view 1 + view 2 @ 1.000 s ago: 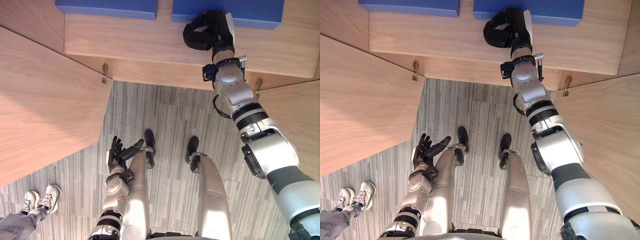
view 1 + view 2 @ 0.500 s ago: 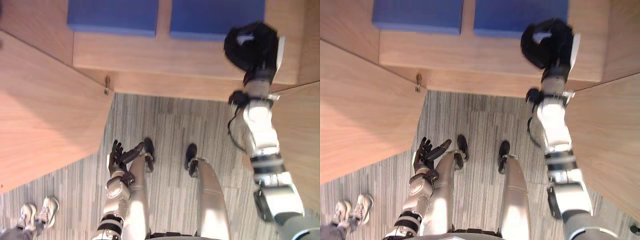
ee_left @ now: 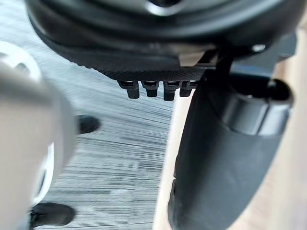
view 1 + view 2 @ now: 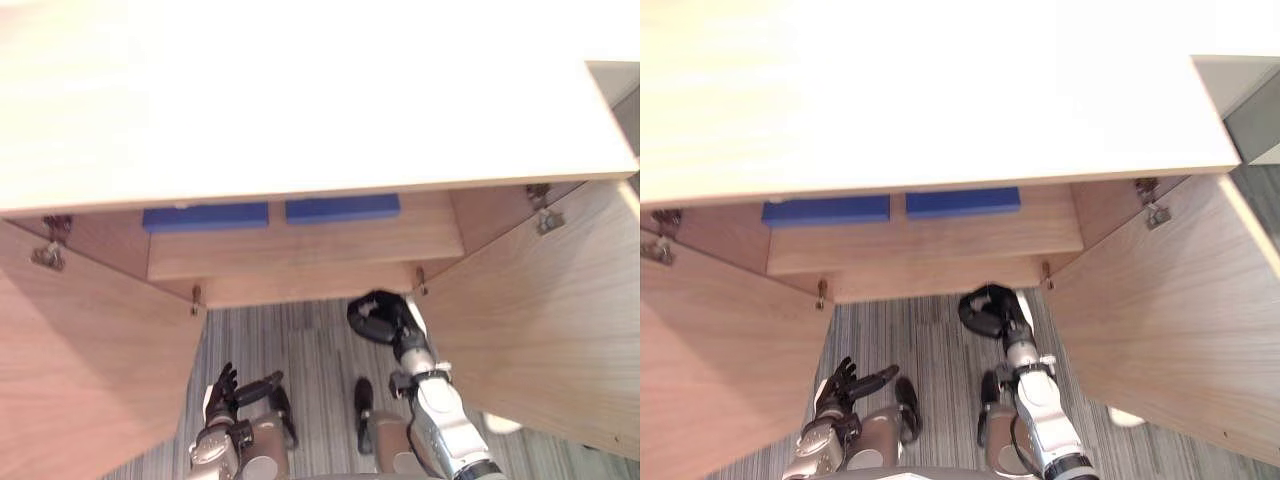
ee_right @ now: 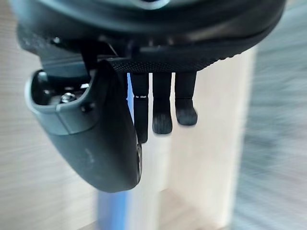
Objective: Walk over to the cabinet, pick up the folder, carry it to the office cabinet, place the folder inside the office cabinet, then close the office cabinet door
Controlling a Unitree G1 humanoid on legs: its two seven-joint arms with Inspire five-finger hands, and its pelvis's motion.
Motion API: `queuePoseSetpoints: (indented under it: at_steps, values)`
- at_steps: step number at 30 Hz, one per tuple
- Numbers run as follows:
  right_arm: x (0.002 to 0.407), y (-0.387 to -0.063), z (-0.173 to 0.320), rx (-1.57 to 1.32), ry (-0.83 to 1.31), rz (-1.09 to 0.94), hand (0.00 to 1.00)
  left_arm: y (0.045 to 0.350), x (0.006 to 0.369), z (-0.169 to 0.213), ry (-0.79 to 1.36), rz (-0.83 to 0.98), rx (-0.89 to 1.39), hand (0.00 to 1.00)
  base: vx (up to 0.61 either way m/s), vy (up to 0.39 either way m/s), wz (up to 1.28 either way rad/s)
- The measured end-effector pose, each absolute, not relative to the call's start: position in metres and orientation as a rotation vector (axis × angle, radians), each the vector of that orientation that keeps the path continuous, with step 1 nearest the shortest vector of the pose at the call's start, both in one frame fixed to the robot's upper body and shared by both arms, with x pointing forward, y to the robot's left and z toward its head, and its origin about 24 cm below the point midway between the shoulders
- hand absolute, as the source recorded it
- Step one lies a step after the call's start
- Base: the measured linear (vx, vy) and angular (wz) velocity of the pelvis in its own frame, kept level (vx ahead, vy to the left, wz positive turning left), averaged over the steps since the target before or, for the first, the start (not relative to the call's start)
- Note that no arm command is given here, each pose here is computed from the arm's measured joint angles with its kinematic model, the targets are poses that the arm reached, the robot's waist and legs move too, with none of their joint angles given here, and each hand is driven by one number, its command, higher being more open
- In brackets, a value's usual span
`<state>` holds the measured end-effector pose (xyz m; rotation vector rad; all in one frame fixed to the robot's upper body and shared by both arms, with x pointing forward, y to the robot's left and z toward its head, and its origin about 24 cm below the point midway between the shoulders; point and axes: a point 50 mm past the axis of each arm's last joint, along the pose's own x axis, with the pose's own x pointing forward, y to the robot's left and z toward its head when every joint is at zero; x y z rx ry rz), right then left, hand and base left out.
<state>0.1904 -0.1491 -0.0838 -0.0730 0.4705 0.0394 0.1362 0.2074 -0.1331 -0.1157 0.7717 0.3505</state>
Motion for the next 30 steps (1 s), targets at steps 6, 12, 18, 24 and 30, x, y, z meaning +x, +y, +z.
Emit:
queuePoseSetpoints:
  at_steps: [6, 12, 18, 24, 30]
  values:
    - [0.14, -0.188, -0.133, -0.015, 0.797, -0.238, 1.0, 0.208, 0.127, -0.139, 0.822, 0.324, -0.074, 1.0, 0.03, 0.032, -0.04]
    - [0.1, -0.214, -0.149, 0.006, 0.951, -0.407, 1.0, 0.206, 0.112, -0.146, 0.896, 0.3, -0.053, 1.0, -0.06, 0.012, 0.06]
    - [0.086, -0.22, -0.154, 0.042, 1.009, -0.468, 1.0, 0.208, 0.09, -0.153, 0.968, 0.317, -0.05, 1.0, -0.11, 0.023, 0.16]
    - [0.085, -0.224, -0.154, 0.059, 1.011, -0.498, 1.0, 0.216, 0.083, -0.154, 0.986, 0.351, -0.047, 1.0, -0.05, 0.032, 0.15]
    - [0.084, -0.224, -0.154, 0.062, 1.017, -0.506, 1.0, 0.218, 0.082, -0.146, 0.928, 0.364, -0.045, 1.0, -0.01, 0.015, 0.17]
